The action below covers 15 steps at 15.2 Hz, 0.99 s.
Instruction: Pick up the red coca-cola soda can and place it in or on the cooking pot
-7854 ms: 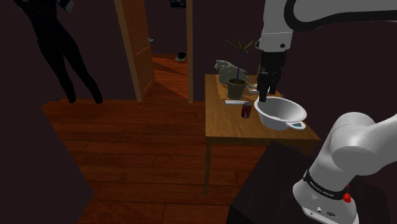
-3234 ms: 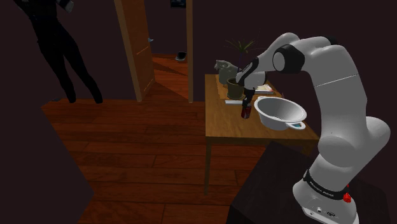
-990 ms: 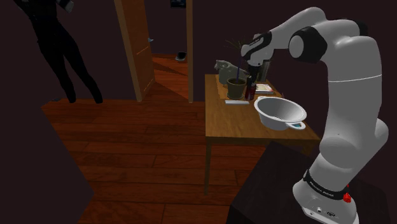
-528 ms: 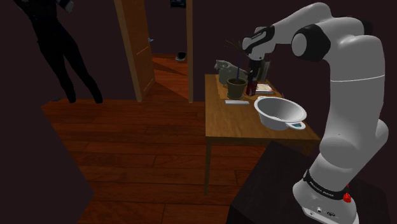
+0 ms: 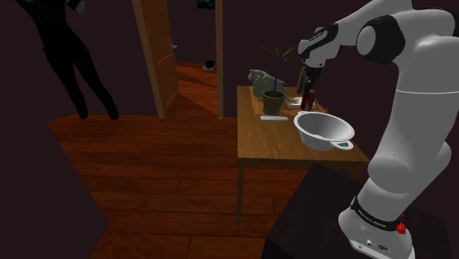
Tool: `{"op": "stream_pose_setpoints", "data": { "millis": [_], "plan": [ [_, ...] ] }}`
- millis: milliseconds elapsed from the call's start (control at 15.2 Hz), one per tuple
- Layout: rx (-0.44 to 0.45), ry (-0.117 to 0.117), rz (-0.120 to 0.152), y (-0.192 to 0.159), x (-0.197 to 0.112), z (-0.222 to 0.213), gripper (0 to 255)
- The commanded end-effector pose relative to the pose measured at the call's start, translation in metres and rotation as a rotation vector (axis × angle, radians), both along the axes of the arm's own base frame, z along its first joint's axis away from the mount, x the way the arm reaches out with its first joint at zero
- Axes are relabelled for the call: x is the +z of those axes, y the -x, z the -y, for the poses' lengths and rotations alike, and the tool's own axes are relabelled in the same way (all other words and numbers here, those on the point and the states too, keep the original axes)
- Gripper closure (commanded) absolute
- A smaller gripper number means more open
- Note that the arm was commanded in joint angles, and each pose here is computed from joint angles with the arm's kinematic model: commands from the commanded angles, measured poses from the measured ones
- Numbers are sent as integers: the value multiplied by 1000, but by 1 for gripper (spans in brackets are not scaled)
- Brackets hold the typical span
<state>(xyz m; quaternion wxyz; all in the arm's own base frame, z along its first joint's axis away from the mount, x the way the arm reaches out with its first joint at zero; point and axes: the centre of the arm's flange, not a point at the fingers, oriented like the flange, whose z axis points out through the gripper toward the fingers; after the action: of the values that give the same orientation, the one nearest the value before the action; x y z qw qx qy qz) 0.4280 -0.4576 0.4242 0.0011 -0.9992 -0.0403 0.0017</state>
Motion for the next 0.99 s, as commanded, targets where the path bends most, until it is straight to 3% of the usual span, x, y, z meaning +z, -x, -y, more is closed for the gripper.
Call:
{"op": "stream_pose_setpoints", "data": {
  "millis": [0, 462, 924],
  "plan": [
    [2, 0, 0, 26, 1, 7, 255],
    [2, 0, 0, 115, 14, 37, 255],
    [2, 0, 0, 115, -23, 37, 255]
  ]
}}
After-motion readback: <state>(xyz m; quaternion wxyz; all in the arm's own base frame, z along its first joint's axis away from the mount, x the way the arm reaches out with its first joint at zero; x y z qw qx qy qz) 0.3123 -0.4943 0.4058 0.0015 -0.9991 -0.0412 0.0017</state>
